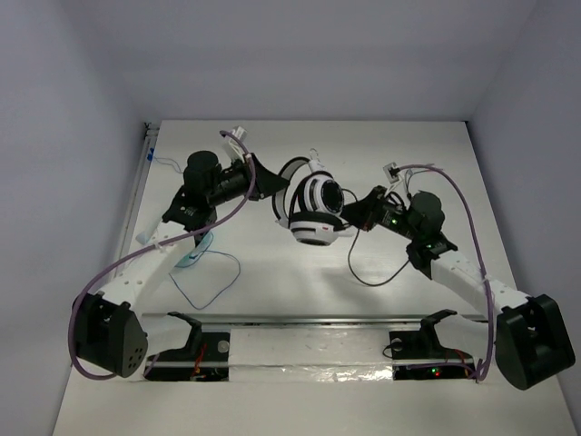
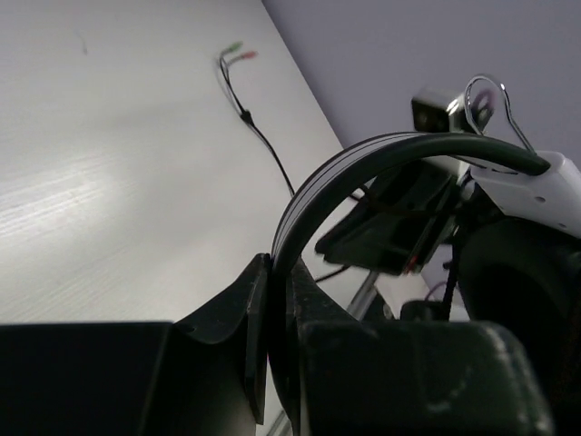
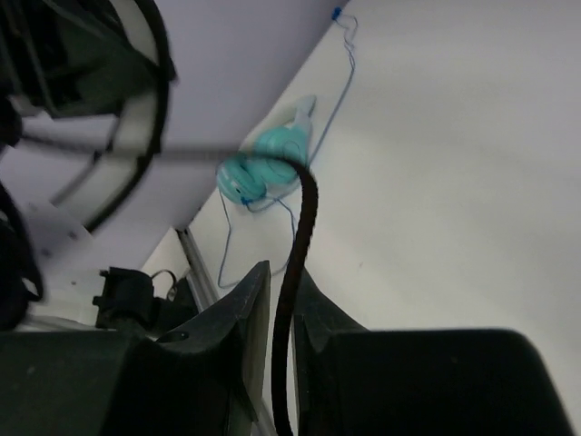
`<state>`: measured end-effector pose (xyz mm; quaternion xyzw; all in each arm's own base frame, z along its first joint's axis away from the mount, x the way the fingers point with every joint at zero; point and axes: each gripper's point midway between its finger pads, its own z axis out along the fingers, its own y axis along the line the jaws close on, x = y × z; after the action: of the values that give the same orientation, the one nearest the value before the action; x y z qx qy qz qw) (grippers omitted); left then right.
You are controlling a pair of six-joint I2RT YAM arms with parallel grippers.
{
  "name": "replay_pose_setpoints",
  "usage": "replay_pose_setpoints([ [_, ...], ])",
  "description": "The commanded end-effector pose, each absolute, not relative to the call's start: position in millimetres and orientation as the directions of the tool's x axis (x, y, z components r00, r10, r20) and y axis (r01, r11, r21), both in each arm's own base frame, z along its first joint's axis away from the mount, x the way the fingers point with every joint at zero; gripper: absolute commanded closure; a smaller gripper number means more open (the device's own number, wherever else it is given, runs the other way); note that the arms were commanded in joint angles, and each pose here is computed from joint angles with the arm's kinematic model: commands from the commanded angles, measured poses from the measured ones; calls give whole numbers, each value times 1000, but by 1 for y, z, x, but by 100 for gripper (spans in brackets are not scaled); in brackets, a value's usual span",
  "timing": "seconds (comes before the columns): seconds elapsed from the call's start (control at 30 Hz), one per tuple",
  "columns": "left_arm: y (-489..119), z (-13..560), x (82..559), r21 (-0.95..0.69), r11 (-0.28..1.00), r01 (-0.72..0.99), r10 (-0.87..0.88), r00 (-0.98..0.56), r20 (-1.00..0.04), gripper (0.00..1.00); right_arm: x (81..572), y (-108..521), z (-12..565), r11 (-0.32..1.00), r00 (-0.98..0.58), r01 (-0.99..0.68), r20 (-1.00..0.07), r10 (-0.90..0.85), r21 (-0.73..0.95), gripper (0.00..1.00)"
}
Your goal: Wrap the headphones
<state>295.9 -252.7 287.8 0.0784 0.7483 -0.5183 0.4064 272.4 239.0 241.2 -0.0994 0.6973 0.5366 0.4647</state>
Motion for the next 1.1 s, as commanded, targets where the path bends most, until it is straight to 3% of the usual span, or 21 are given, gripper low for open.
replay_pose_setpoints([
  [0.0, -240, 372, 317, -696, 438, 569, -475, -510, -717, 100, 261, 250, 225, 383, -574, -656, -759, 306, 651, 79],
  [0.6, -221, 400, 370, -786, 456, 418, -665, -427, -613, 100, 212, 317, 179, 305, -668, -661, -723, 177, 686, 75],
  [1.07, -123, 367, 434, -738, 675, 1, -735, -81, -673, 100, 130, 364, 112, 377, -798, -571, -601, -48, 729, 72],
])
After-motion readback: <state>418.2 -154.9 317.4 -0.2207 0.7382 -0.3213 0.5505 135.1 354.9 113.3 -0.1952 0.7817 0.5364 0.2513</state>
